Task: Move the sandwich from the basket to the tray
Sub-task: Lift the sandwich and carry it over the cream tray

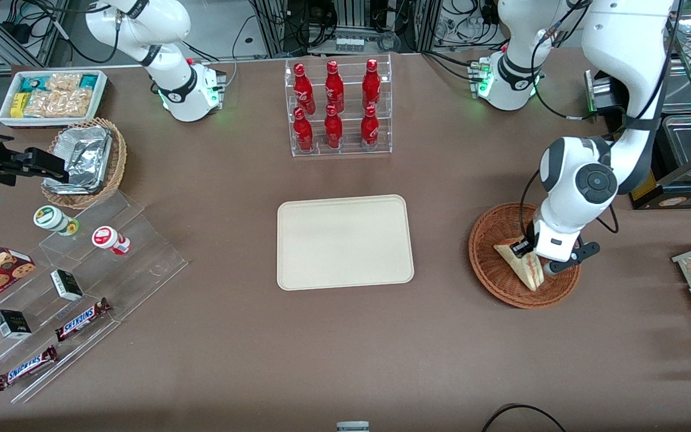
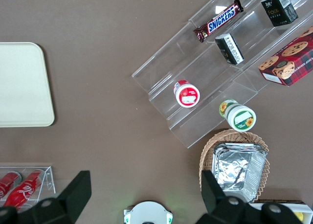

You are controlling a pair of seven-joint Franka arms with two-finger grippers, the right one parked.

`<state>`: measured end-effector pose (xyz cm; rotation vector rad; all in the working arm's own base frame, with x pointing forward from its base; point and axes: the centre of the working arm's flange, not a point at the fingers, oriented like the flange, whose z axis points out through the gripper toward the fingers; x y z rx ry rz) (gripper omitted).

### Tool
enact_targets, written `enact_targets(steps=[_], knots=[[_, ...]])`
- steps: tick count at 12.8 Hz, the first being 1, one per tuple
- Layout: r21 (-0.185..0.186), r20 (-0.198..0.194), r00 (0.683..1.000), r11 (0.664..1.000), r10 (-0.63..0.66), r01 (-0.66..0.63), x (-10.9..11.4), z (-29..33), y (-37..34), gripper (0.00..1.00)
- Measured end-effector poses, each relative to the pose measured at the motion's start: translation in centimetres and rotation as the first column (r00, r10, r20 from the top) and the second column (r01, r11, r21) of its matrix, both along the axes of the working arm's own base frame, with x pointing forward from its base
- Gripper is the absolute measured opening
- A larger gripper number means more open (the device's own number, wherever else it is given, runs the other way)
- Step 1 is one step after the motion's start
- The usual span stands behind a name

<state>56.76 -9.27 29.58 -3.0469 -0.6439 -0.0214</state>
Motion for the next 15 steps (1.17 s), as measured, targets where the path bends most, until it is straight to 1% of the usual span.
enact_targets(steps=[1, 2, 3, 5, 7, 9, 15], knots=[[0.009, -0.032, 0.999, 1.000, -0.010, 0.011, 0.3, 2.7, -0.8, 0.26], [0.016, -0.054, 0.998, 1.000, -0.026, 0.027, 0.5, 6.0, -1.9, 0.22], [0.020, -0.065, 0.997, 0.998, -0.050, 0.052, 0.4, 9.2, -3.5, 0.16], [0.022, -0.064, 0.992, 0.994, -0.106, 0.107, -0.4, 13.8, -8.3, 0.15], [0.015, -0.035, 0.983, 0.983, -0.181, 0.182, -1.6, 15.7, -14.2, 0.15], [0.008, -0.030, 0.965, 0.965, -0.260, 0.261, -2.9, 15.5, -19.8, 0.15], [-0.010, -0.069, 0.916, 0.918, -0.395, 0.395, -3.6, 9.4, -31.9, 0.15]])
